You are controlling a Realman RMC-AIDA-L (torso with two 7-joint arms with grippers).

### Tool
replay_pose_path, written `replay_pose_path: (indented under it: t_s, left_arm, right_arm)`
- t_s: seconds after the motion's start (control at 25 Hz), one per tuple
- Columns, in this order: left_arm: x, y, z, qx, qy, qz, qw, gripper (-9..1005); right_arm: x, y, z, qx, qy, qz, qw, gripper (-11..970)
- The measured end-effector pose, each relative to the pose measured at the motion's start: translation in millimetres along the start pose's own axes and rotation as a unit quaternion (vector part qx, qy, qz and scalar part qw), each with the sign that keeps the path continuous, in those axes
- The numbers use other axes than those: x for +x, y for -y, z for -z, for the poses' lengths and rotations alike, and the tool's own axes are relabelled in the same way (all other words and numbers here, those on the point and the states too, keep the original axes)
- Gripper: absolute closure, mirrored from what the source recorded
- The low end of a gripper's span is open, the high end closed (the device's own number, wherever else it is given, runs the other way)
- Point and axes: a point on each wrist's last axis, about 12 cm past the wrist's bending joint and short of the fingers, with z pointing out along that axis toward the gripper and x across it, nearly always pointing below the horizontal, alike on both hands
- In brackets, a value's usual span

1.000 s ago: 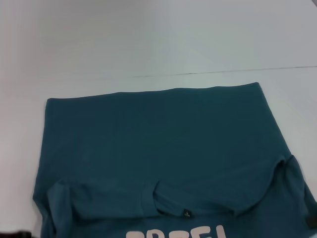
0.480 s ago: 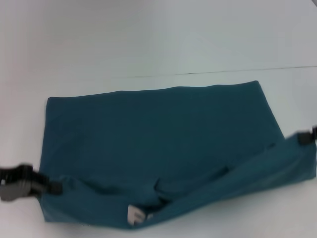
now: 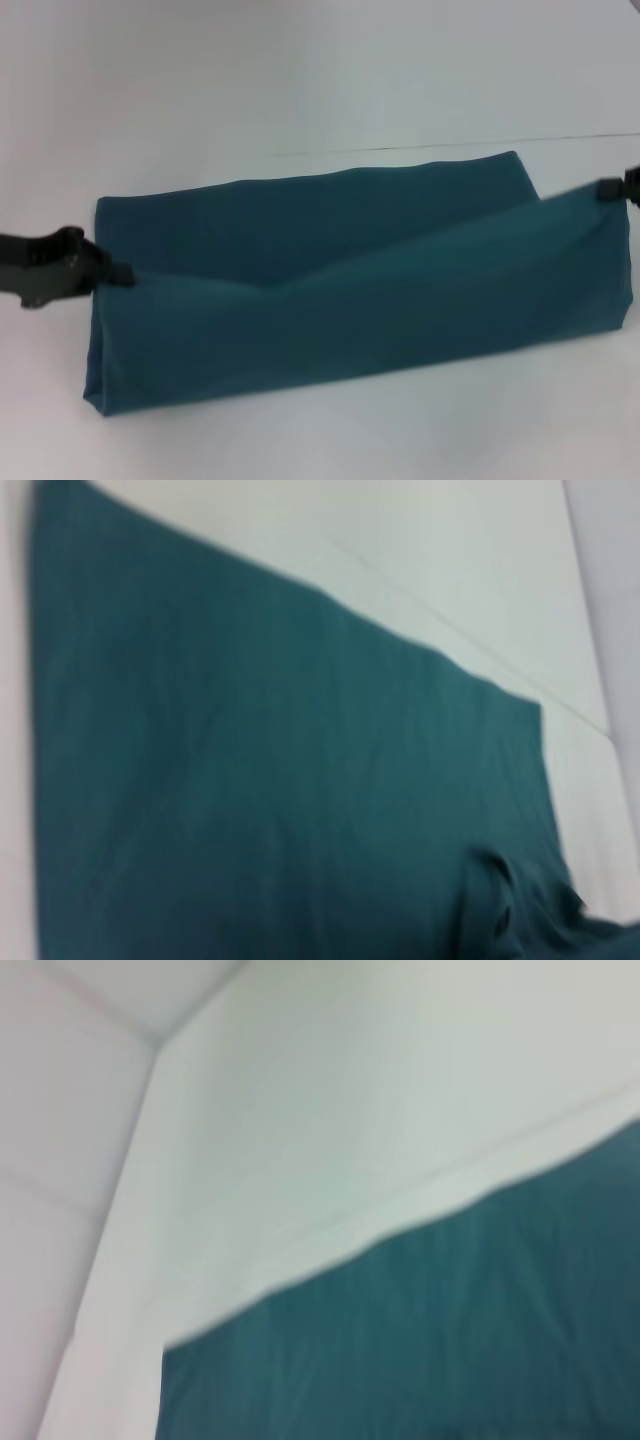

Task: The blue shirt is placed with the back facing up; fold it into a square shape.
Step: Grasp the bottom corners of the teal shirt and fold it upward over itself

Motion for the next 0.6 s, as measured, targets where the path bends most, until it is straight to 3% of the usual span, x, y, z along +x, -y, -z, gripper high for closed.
replay_pose_path:
  t_s: [0.32,0.6]
  left_arm:
    - [-12,0.7,-28,-0.043,0.042,0.0,0.998,877]
    - [-29,14.5,-20,-0.03,0.099,-0.012,0.995,869]
  right_arm:
    - [2,11.4,-30,0.039,0.047,-0.015,0.998,920]
    - [-13,3.7,-35,0.028,0.098,-0.004,0.995,921]
